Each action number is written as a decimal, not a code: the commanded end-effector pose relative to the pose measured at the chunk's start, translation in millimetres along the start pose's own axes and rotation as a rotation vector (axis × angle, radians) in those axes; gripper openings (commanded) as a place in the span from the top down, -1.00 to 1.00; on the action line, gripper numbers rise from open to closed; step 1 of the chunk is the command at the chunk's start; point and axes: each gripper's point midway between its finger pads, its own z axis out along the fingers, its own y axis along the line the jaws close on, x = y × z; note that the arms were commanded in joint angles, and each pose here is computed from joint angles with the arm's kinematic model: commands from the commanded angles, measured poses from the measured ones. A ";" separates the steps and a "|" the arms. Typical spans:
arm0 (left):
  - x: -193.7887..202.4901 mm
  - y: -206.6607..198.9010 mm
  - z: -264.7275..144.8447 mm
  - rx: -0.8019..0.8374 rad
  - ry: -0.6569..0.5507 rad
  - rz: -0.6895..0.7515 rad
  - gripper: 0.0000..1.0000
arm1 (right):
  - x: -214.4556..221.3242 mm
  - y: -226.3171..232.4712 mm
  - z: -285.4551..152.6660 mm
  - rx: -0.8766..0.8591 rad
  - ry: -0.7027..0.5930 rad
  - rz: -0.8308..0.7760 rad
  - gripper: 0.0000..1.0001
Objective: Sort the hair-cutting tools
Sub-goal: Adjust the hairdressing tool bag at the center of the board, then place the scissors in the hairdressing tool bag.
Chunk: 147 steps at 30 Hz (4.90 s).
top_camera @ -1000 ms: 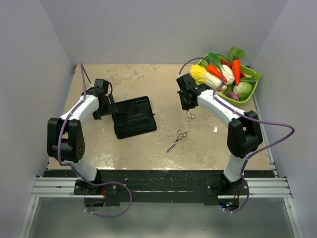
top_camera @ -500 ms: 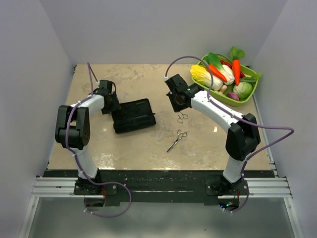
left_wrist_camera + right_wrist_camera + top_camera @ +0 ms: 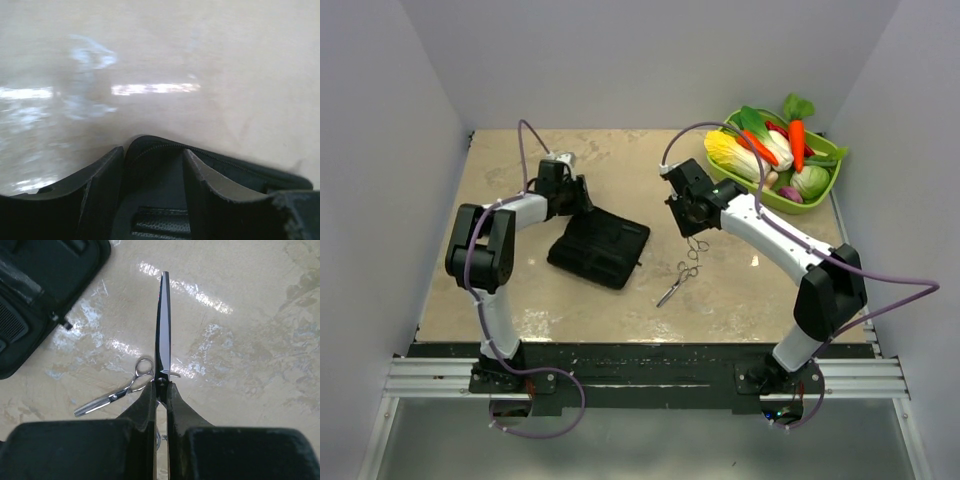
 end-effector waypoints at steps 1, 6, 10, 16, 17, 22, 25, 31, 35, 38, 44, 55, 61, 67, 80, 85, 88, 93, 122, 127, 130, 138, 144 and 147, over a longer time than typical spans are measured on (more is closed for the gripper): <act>9.5 -68.1 7.5 0.218 0.017 0.097 -0.10 | 0.7 7.2 -8.2 -0.061 -0.010 -0.043 1.00; 25.1 -75.6 7.0 0.219 0.042 0.088 -0.10 | 12.1 21.3 -4.8 -0.149 0.037 -0.087 1.00; 23.6 -61.2 1.2 0.132 0.031 0.075 -0.11 | 24.7 45.8 -4.6 -0.218 0.100 -0.144 1.00; 17.6 -5.3 -21.2 -0.244 0.059 -0.029 -0.19 | 39.1 80.5 -4.5 -0.272 0.141 -0.133 1.00; 14.9 2.2 -25.0 -0.284 0.058 -0.038 -0.20 | 41.0 84.2 -3.3 -0.284 0.146 -0.128 1.00; 29.3 28.1 -38.6 -0.393 0.117 -0.055 -0.25 | 54.8 99.0 5.3 -0.322 0.206 -0.144 1.00; 34.4 32.1 -37.0 -0.405 0.127 -0.056 -0.28 | 57.8 105.9 13.1 -0.336 0.235 -0.173 1.00; 18.8 22.9 -42.9 -0.371 0.080 -0.064 -0.32 | 49.9 110.2 23.9 -0.333 0.249 -0.198 1.00; 0.1 13.0 -58.8 -0.351 0.046 -0.069 -0.35 | 48.6 110.5 26.4 -0.333 0.248 -0.210 1.00; -8.6 10.8 -72.8 -0.357 0.026 -0.072 -0.38 | 48.5 108.6 30.2 -0.318 0.256 -0.224 1.00; -15.4 17.9 -96.6 -0.404 0.015 -0.055 -0.46 | 40.4 106.4 31.6 -0.298 0.247 -0.250 1.00; 32.3 24.6 -77.8 -0.321 0.143 0.036 -0.02 | 36.4 108.1 32.8 -0.311 0.250 -0.276 1.00; 51.2 25.7 -65.4 -0.266 0.183 0.043 0.02 | 34.6 109.8 43.6 -0.300 0.265 -0.298 1.00; 42.3 44.1 -76.6 -0.379 0.155 0.022 0.09 | 29.2 105.4 53.7 -0.253 0.271 -0.312 1.00; 27.7 60.6 -81.8 -0.432 0.153 -0.025 0.28 | 27.5 107.8 64.7 -0.248 0.281 -0.317 1.00; 35.2 55.6 -60.7 -0.391 0.186 -0.040 0.34 | 22.8 111.2 76.6 -0.250 0.284 -0.347 1.00; 43.8 56.8 -50.6 -0.385 0.219 -0.044 0.37 | 23.0 113.5 80.4 -0.254 0.288 -0.362 1.00; 51.0 51.6 -43.7 -0.372 0.238 -0.040 0.38 | 28.2 115.7 82.0 -0.255 0.306 -0.390 1.00; 90.3 12.9 -32.3 -0.281 0.344 0.053 0.40 | 6.1 146.3 120.2 -0.303 0.150 -0.595 1.00; 90.1 13.1 -32.4 -0.282 0.342 0.053 0.40 | -1.2 153.9 124.0 -0.327 0.122 -0.600 1.00; 90.9 11.9 -31.0 -0.277 0.344 0.053 0.40 | -7.3 159.5 123.8 -0.355 0.085 -0.622 1.00; 93.1 10.3 -28.6 -0.267 0.346 0.057 0.41 | -5.4 177.4 130.3 -0.464 0.017 -0.693 1.00; 93.7 10.1 -27.6 -0.264 0.348 0.057 0.42 | -8.0 187.5 134.6 -0.516 -0.040 -0.739 1.00; 94.0 10.3 -27.0 -0.264 0.349 0.058 0.42 | -9.1 192.7 140.9 -0.528 -0.042 -0.732 1.00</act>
